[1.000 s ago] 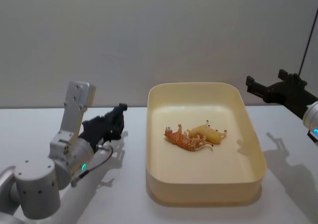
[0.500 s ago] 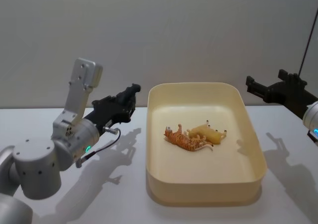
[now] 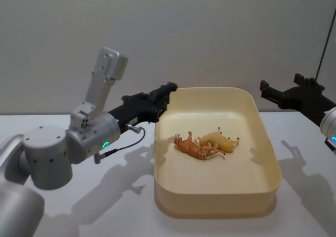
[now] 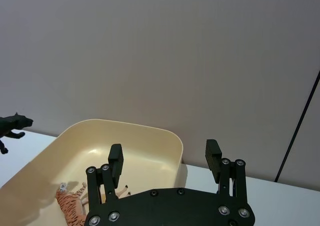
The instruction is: Pick up the toy alternately with two hands and place it into the central storage box.
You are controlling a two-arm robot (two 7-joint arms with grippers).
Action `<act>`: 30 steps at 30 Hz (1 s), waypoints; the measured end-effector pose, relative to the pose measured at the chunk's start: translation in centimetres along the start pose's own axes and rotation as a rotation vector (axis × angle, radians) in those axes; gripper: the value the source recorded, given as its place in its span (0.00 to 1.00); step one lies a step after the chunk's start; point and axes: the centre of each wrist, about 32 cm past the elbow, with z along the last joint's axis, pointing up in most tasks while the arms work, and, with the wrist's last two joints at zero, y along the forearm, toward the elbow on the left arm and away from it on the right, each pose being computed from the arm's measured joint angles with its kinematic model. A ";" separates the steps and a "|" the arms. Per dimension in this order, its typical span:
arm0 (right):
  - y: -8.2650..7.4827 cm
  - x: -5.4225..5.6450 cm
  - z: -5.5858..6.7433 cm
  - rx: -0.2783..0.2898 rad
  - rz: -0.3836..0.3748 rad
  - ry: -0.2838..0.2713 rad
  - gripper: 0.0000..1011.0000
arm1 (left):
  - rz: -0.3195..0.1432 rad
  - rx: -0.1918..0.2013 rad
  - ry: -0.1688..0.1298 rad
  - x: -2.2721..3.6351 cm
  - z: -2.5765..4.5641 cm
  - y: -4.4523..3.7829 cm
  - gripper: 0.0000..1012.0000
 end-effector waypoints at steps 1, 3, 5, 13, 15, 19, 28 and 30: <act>0.0 0.0 0.0 0.000 0.000 0.000 0.99 | -0.026 0.000 0.001 0.05 0.17 -0.35 0.31; 0.0 0.0 0.0 0.000 0.000 0.000 0.99 | -0.048 0.001 0.001 0.09 0.35 -0.77 0.31; 0.0 0.0 0.0 0.000 0.000 0.000 0.99 | -0.071 0.002 0.003 0.15 0.52 -1.17 0.31; 0.0 0.0 0.0 0.000 0.000 0.000 0.99 | -0.187 0.004 0.010 0.28 1.28 -3.71 0.41; 0.0 0.0 0.0 0.000 0.000 0.000 0.99 | -0.207 0.004 0.011 0.28 1.45 -4.19 0.47; 0.0 0.0 0.0 0.000 0.000 0.000 0.99 | -0.234 0.005 0.012 0.27 1.64 -4.80 0.58; 0.0 0.0 0.0 0.000 0.000 0.000 0.99 | -0.273 0.007 0.013 0.23 1.98 -5.70 0.85; 0.0 0.0 0.0 0.000 0.000 0.000 0.99 | -0.278 0.006 0.013 0.23 2.03 -5.79 0.90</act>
